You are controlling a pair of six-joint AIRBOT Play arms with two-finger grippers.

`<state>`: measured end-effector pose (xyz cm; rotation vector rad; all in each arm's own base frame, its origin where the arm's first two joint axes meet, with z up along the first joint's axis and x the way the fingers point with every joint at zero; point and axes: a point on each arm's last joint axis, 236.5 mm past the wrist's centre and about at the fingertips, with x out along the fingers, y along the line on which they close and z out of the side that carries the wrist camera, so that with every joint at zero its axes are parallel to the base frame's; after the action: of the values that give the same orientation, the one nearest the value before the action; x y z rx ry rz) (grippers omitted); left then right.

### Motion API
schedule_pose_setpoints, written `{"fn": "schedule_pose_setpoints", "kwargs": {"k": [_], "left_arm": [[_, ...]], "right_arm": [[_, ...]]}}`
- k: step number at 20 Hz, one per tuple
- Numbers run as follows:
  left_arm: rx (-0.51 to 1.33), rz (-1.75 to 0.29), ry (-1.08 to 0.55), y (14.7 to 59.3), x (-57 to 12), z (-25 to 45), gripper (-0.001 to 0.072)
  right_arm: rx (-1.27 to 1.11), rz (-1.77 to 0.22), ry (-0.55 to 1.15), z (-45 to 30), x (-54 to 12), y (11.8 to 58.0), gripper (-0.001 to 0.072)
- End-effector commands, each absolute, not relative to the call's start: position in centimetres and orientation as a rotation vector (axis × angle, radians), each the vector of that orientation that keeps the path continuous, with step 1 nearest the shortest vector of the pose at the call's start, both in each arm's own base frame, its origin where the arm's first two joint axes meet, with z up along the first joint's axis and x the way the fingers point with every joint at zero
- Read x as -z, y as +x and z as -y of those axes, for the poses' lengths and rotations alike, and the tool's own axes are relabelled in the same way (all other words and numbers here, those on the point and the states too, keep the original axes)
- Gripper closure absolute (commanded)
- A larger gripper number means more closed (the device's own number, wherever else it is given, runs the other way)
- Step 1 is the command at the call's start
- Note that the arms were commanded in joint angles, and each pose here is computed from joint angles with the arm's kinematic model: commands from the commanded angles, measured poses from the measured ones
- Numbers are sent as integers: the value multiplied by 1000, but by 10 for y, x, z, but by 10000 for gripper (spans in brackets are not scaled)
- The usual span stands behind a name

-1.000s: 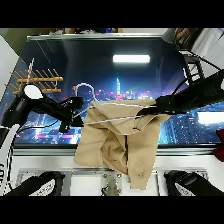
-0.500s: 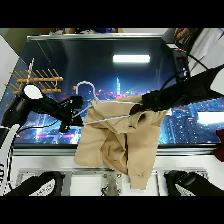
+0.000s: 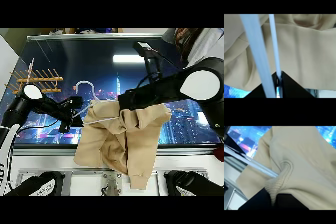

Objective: Fold the clothes and pants, and hang the long-sleeved shirts on hangers.

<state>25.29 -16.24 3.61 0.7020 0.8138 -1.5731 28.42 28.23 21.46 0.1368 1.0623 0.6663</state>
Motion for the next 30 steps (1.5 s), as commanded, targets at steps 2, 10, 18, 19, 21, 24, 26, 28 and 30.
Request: {"fn": "schedule_pose_setpoints", "kwargs": {"k": [2, 10, 18, 19, 21, 24, 26, 28, 30], "left_arm": [[1575, -813, 703, 253, -36, 163, 686], [1576, -813, 702, 253, -36, 163, 686], [1576, -814, 702, 253, -36, 163, 686], [1576, -814, 702, 253, -36, 163, 686], [1576, -814, 702, 252, -36, 163, 686], [1576, -814, 702, 253, -36, 163, 686], [1576, -813, 702, 253, -36, 163, 686], [1576, -814, 702, 253, -36, 163, 686], [1576, -814, 703, 253, -36, 163, 686]], "right_arm": [[-747, -964, 219, -318, -232, 294, 682], [-848, -932, 227, -361, -227, 292, 681], [-852, -946, 230, -366, -221, 293, 646], [-851, -946, 231, -366, -222, 293, 468], [-857, -941, 219, -365, -223, 291, 167], [-886, -933, 153, -356, -226, 282, 169], [-889, -956, 125, -347, -226, 273, 169], [-881, -982, 109, -334, -227, 266, 169], [-874, -980, 109, -324, -234, 263, 168]]}}
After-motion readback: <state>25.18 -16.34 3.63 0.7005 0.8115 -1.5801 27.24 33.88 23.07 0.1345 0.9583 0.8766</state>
